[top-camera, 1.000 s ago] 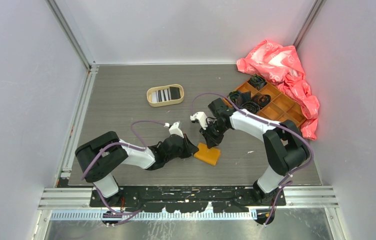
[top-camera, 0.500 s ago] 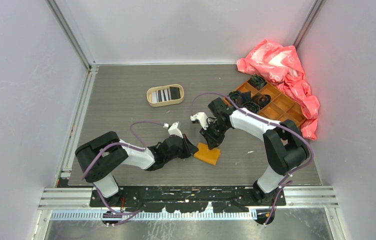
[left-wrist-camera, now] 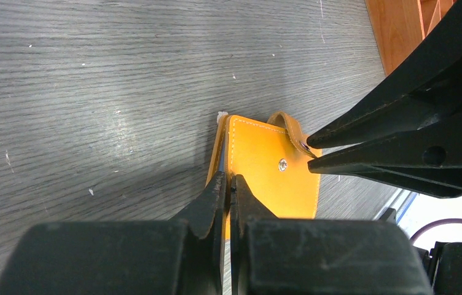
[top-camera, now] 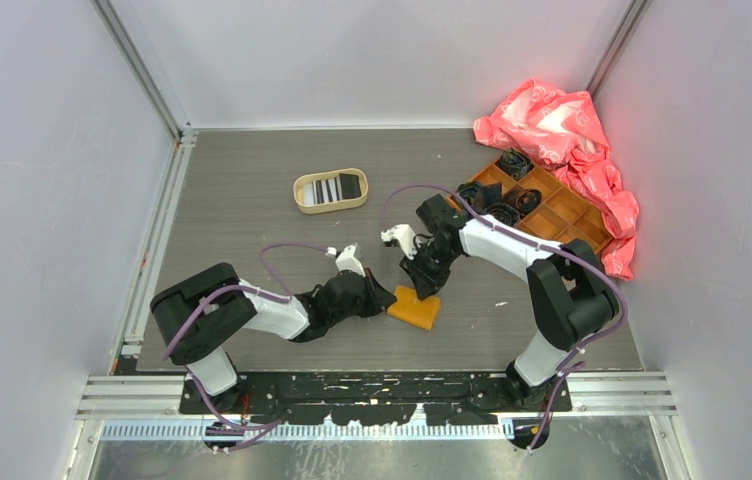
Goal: Put the credit cards into the card holder
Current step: Close the card holder at the center of the board.
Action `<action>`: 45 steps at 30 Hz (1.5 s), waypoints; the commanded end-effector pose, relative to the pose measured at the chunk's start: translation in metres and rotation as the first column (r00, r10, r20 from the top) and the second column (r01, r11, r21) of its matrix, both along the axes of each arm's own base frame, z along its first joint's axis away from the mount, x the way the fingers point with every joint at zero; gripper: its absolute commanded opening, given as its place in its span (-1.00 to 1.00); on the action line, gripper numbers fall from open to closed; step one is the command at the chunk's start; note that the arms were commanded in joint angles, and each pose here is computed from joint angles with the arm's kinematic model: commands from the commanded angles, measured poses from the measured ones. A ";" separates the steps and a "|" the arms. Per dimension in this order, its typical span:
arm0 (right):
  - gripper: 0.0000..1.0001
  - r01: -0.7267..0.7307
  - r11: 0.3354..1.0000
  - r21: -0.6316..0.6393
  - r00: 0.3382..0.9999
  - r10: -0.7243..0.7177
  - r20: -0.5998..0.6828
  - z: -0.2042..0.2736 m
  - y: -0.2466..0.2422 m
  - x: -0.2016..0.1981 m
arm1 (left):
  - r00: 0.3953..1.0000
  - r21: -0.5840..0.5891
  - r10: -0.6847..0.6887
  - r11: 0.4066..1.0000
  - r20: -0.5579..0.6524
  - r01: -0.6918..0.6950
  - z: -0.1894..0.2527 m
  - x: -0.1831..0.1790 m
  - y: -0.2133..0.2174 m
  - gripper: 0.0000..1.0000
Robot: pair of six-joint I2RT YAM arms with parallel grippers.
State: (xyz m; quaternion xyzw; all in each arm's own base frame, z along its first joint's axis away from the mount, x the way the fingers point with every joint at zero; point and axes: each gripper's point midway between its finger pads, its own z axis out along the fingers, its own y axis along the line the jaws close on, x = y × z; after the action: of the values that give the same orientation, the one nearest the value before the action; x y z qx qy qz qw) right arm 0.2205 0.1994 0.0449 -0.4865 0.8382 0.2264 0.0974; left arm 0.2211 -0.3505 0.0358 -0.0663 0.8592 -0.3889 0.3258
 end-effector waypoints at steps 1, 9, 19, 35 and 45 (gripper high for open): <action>-0.51 -0.004 0.999 0.033 0.998 0.002 0.055 0.021 0.005 0.011 | 0.999 0.026 0.032 0.999 0.024 -0.032 -0.003 0.004 0.008 -1.00; -0.61 0.011 1.000 0.022 0.997 -0.012 0.073 0.020 0.004 0.015 | 0.999 0.025 0.026 0.999 0.024 -0.027 -0.002 0.004 0.007 -1.00; -0.94 0.018 1.000 0.014 0.994 -0.019 0.103 0.017 0.002 0.021 | 0.999 0.015 0.020 1.000 0.025 -0.021 0.000 0.003 0.006 -1.00; -0.98 -0.130 0.990 0.051 0.982 0.121 0.148 0.021 0.012 0.003 | 0.999 -0.012 0.028 1.000 0.018 -0.027 0.004 0.002 0.005 -1.00; -0.43 -0.145 0.989 0.014 0.963 0.138 0.231 0.031 0.008 0.009 | 0.999 -0.016 0.025 1.000 0.024 -0.025 0.006 0.002 0.005 -1.00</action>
State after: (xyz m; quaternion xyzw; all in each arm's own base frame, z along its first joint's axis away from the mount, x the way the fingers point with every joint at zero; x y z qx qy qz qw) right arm 0.2201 0.2079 0.0599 -0.5507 0.7962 0.2053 0.1439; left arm 0.2202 -0.3496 0.0355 -0.0711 0.8574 -0.3928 0.3249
